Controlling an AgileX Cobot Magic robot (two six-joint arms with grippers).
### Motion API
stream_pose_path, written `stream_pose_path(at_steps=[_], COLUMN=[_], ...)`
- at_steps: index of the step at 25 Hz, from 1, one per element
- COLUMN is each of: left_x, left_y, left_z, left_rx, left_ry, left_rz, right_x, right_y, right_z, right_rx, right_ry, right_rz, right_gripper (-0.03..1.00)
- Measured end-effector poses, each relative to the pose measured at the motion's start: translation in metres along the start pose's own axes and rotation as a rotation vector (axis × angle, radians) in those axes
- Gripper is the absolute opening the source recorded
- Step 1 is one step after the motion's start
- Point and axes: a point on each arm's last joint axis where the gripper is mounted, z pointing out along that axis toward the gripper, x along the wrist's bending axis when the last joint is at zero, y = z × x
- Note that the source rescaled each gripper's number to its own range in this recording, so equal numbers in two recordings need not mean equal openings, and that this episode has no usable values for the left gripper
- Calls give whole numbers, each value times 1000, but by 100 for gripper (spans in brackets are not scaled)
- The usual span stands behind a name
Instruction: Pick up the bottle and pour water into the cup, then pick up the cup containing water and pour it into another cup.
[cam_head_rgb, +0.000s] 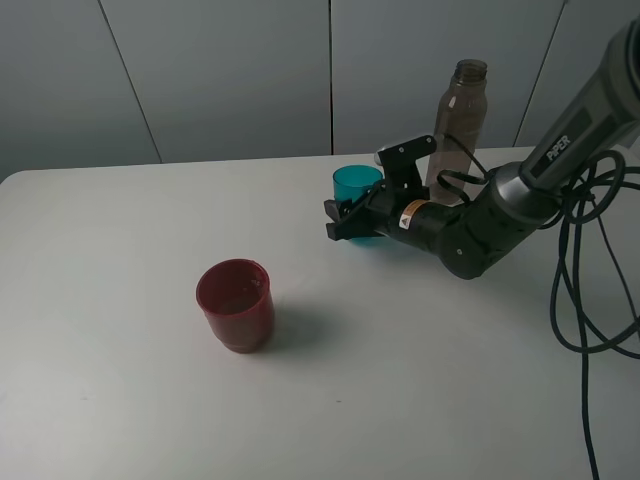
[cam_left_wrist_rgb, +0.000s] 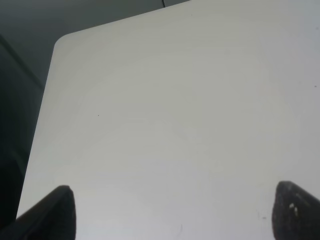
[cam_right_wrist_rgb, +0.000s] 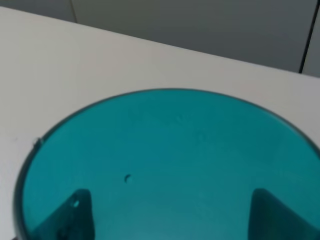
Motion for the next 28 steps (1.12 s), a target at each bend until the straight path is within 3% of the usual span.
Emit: stream_pose_path(at_steps=[8, 9, 10, 12, 13, 14, 28], left_x=[0, 0, 0, 0, 0, 0, 0], left_y=[0, 0, 0, 0, 0, 0, 0], left_z=[0, 0, 0, 0, 0, 0, 0], left_rx=[0, 0, 0, 0, 0, 0, 0], left_ry=[0, 0, 0, 0, 0, 0, 0], left_rz=[0, 0, 0, 0, 0, 0, 0], right_x=[0, 0, 1, 2, 2, 2, 8], right_y=[-1, -1, -1, -3, -3, -3, -15], right_z=[0, 0, 0, -1, -3, -4, -79], right_rx=[7, 7, 10, 21, 29, 31, 187], right_ry=[0, 0, 6, 19, 18, 18, -13], right_rz=[-1, -1, -7, -16, -16, -16, -87], right_gripper=[4, 9, 25, 76, 90, 96, 100])
